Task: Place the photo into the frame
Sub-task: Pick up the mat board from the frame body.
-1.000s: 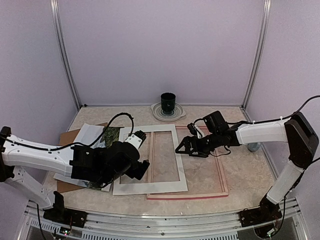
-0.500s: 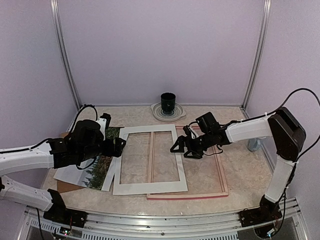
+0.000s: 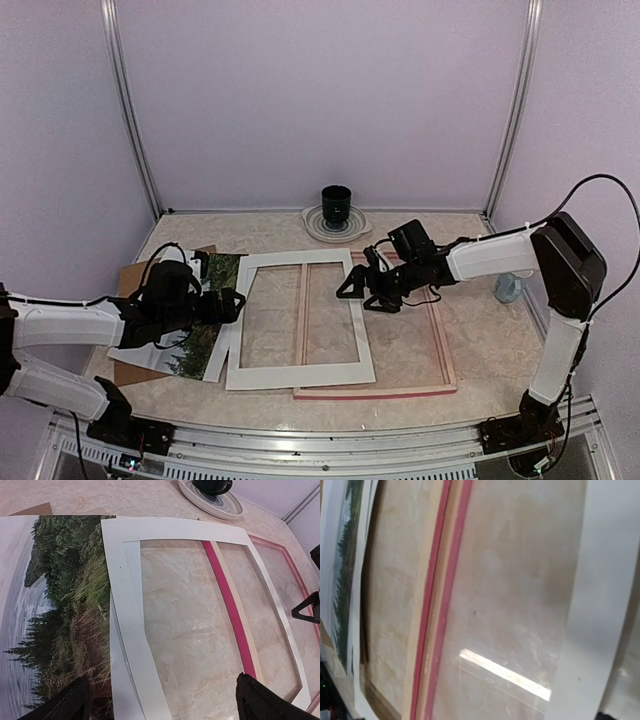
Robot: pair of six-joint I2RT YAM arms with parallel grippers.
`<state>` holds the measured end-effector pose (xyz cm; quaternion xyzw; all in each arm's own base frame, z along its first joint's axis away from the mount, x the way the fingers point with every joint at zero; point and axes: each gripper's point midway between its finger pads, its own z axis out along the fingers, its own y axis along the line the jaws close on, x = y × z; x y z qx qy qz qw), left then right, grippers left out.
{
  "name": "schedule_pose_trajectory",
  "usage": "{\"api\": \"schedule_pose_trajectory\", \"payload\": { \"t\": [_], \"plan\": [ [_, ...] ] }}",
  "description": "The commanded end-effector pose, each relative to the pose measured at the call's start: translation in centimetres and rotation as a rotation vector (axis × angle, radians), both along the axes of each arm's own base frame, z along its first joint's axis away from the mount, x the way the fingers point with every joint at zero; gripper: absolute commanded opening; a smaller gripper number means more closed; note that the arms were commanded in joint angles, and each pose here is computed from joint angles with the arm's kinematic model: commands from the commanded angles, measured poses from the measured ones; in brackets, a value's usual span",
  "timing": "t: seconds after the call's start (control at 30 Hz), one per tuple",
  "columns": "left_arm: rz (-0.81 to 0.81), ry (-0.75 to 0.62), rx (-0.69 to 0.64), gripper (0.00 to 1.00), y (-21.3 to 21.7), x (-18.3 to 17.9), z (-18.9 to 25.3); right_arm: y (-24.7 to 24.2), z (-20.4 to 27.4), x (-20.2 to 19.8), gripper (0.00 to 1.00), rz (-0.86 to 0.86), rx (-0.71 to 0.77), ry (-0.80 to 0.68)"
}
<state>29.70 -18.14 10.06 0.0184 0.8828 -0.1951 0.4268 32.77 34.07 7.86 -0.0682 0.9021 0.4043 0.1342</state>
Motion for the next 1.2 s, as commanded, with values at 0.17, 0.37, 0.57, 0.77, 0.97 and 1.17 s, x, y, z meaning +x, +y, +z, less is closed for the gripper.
{"api": "schedule_pose_trajectory", "payload": {
  "t": [0.17,0.37,0.57,0.77,0.97,1.17],
  "plan": [
    [-0.053,-0.019,-0.139,0.99,-0.8,0.9,-0.6,-0.5,-1.1,1.1,0.99,-0.041,-0.027,0.018],
    [-0.101,-0.01,-0.158,0.99,-1.3,1.2,-1.6,-1.0,-1.5,1.5,0.99,-0.06,-0.051,0.018],
    [-0.132,0.031,-0.185,0.99,-1.5,1.2,-3.3,-0.8,-1.7,1.9,0.99,-0.068,-0.056,0.025],
    [-0.143,0.029,-0.185,0.99,-1.6,1.2,-3.4,-0.4,-1.7,2.3,0.99,-0.073,-0.038,0.037],
    [-0.16,0.043,-0.197,0.99,-2.1,1.1,-3.7,0.1,-1.9,2.2,0.99,-0.063,-0.018,0.053],
    [-0.176,0.067,-0.206,0.99,-2.5,1.1,-4.4,0.4,-2.0,1.8,0.99,-0.047,0.008,0.072]
  ]
}}
